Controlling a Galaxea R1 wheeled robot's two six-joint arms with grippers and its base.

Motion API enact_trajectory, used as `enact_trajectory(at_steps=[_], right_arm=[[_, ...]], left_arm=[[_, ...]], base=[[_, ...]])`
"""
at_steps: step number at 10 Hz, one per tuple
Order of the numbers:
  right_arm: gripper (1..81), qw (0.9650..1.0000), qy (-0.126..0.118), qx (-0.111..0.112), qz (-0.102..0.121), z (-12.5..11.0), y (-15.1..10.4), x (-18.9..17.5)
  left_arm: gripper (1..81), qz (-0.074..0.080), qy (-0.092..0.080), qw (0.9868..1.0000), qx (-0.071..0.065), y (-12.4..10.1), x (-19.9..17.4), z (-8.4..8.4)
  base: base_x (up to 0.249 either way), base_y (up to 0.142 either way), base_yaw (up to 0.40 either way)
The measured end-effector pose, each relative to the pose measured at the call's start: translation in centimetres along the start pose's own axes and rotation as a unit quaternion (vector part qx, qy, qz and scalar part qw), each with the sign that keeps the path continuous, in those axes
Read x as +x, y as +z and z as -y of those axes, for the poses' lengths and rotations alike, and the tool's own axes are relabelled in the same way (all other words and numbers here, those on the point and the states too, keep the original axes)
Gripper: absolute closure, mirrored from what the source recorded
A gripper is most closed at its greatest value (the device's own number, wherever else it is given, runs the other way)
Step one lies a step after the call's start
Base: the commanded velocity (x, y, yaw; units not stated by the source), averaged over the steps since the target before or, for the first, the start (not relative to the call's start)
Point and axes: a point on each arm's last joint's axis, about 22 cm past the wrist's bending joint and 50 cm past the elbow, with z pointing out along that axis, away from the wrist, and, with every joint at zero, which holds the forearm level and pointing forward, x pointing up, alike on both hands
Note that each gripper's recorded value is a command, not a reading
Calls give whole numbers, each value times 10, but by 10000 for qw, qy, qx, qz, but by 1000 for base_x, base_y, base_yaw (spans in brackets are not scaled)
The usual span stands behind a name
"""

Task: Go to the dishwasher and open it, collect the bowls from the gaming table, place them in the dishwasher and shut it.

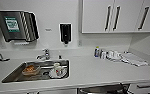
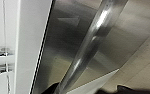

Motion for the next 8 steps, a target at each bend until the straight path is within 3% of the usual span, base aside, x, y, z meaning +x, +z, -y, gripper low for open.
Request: enact_trajectory(at_steps=[5,8], right_arm=[[10,9994,139,-160,-256,-10,21,24],[10,9994,123,-49,-334,14,30,35]], left_arm=[[10,-1,4,10000,24,0,0,2],[10,-4,13,10000,75,1,0,5]], base=[[0,0,0],[0,0,0]])
